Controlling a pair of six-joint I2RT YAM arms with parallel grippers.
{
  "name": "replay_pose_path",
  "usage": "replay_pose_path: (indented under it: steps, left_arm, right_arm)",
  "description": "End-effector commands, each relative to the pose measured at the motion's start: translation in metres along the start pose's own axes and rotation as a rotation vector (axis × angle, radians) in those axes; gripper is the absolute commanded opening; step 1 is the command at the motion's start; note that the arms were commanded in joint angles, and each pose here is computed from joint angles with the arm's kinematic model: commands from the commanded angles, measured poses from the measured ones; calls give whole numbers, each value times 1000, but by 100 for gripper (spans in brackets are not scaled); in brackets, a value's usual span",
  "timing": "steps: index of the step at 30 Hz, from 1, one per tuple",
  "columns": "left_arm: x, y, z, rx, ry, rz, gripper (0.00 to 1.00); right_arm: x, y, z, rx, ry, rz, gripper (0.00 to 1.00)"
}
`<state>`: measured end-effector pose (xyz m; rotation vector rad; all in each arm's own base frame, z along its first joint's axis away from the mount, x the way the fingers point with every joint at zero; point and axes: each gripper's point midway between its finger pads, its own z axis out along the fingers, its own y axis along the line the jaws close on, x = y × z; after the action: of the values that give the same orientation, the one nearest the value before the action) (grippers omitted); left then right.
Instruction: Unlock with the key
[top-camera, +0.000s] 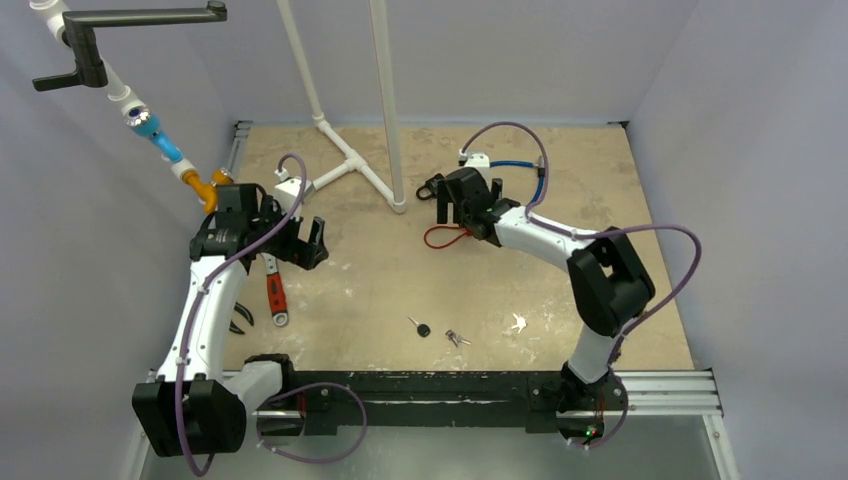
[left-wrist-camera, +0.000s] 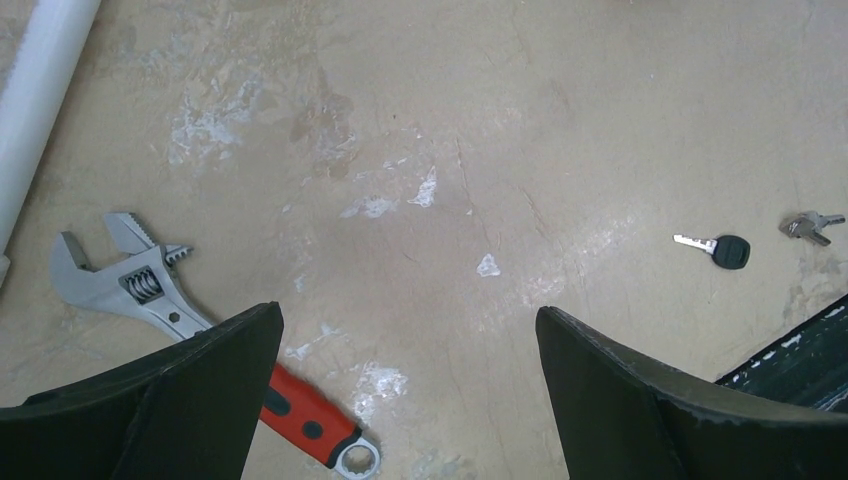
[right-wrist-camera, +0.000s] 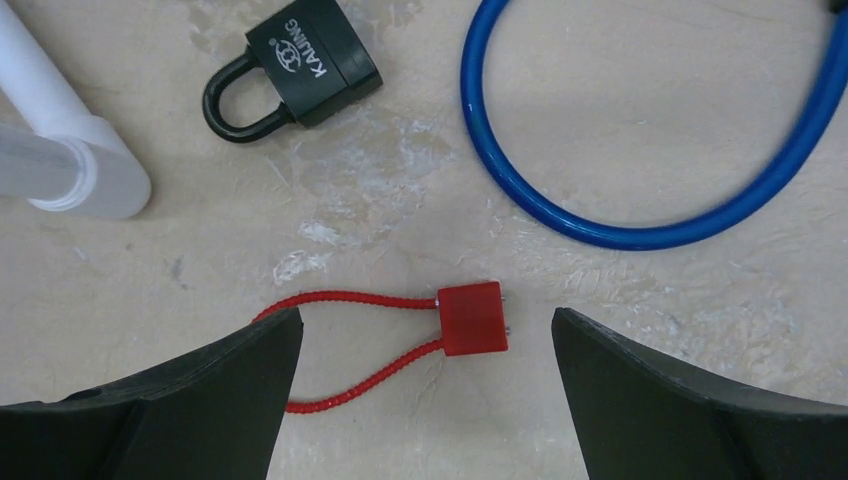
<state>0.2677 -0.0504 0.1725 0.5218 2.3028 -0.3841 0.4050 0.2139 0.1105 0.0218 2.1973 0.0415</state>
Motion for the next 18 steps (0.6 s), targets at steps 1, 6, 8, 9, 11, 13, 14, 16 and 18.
replay_pose_path:
  steps: [1,6,8,9,11,13,14,16,18]
  left_arm:
    - [-3,-10,-8,37,-22,48,100]
    - [-4,-15,-13,46,-37,58,100]
    - [-5,-16,-14,51,-41,60,100]
    - [-5,-17,-14,55,-40,59,100]
    - [-5,-18,-16,65,-32,61,100]
    - [-6,-19,-16,69,-31,59,100]
    - [-6,-20,-17,72,-35,59,100]
    - [-7,-22,-18,82,-37,59,100]
    - [-7,-24,-20,87,-38,60,100]
  right_arm:
    - [6,5,13,33,61,-19,94]
    - [-13,15,30,32,25,-42,94]
    - [-24,21,44,25,28,-36,94]
    - [-32,25,51,19,22,-26,94]
    - [-43,31,67,11,22,-3,93]
    - [-50,33,83,3,34,29,93]
    - [-54,33,91,-5,37,50,93]
    - [-56,35,106,-19,46,76,92]
    - [-57,41,117,-37,54,75,92]
